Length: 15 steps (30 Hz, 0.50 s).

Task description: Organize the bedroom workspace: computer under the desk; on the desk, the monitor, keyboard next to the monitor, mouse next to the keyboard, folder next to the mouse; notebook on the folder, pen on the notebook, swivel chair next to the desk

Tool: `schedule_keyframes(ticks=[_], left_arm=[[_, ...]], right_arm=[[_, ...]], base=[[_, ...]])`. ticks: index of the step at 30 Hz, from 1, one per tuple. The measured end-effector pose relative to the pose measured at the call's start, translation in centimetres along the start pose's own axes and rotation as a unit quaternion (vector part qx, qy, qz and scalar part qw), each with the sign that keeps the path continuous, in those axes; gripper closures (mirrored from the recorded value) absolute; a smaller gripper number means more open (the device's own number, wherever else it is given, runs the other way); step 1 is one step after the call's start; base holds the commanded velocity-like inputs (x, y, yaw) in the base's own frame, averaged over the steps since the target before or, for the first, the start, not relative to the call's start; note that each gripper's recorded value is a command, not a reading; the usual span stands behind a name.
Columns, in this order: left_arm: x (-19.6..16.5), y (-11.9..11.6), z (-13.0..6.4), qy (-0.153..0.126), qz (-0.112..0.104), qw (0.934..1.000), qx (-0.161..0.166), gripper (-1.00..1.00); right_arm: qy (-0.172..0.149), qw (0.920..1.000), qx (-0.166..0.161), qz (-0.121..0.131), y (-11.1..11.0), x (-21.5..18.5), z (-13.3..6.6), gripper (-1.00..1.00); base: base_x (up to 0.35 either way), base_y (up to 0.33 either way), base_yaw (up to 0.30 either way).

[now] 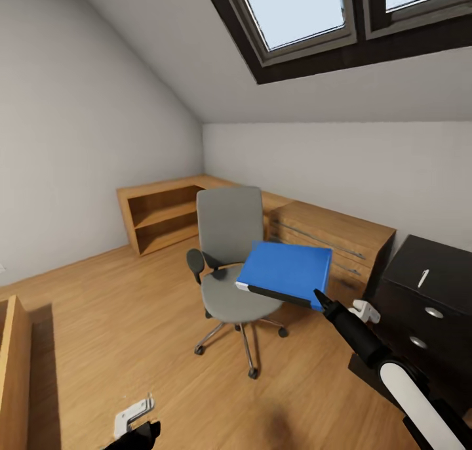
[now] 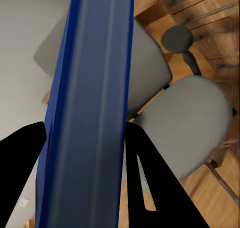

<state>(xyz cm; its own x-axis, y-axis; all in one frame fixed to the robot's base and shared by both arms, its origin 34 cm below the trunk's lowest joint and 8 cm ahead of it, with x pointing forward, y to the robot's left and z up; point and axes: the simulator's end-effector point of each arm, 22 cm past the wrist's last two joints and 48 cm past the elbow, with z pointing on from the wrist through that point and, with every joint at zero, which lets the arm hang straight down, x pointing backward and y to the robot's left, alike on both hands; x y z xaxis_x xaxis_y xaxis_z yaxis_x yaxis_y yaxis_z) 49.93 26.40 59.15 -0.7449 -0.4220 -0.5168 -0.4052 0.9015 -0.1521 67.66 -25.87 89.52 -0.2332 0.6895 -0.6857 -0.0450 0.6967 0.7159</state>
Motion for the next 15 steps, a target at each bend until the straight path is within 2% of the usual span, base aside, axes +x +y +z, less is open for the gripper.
schedule_keyframes(ticks=[2, 4, 7, 12, 15], left_arm=[[2.5, 2.6, 1.3, -0.007, 0.031, 0.9987, -0.04, -1.0], [4.6, 4.4, 1.8, 0.0, 0.046, 0.9969, -0.065, -1.0], [7.2, 5.4, 2.0, 0.009, 0.054, 0.9949, -0.084, -1.0], [9.4, 5.4, 1.5, 0.023, 0.07, 0.9928, -0.095, -1.0], [11.5, 6.1, 1.2, 0.045, 0.081, 0.991, -0.097, -1.0]], right_arm=[[0.0, 1.0, 0.0, 0.0, 0.3, -0.2, 0.0, 1.0], [0.0, 1.0, 0.0, 0.0, 0.5, -0.5, 0.0, 1.0], [0.0, 1.0, 0.0, 0.0, 0.9, -0.9, -0.1, 1.0], [0.0, 1.0, 0.001, 0.0, 1.4, -1.5, -0.1, 1.0], [0.001, 1.0, 0.001, 0.001, 1.8, -1.8, -0.2, 1.0]], base=[[-0.019, 0.0, -0.295], [-0.01, 0.0, -0.296], [-0.003, 0.0, -0.298], [0.0, 0.0, -0.298], [0.0, 0.0, -0.299]])
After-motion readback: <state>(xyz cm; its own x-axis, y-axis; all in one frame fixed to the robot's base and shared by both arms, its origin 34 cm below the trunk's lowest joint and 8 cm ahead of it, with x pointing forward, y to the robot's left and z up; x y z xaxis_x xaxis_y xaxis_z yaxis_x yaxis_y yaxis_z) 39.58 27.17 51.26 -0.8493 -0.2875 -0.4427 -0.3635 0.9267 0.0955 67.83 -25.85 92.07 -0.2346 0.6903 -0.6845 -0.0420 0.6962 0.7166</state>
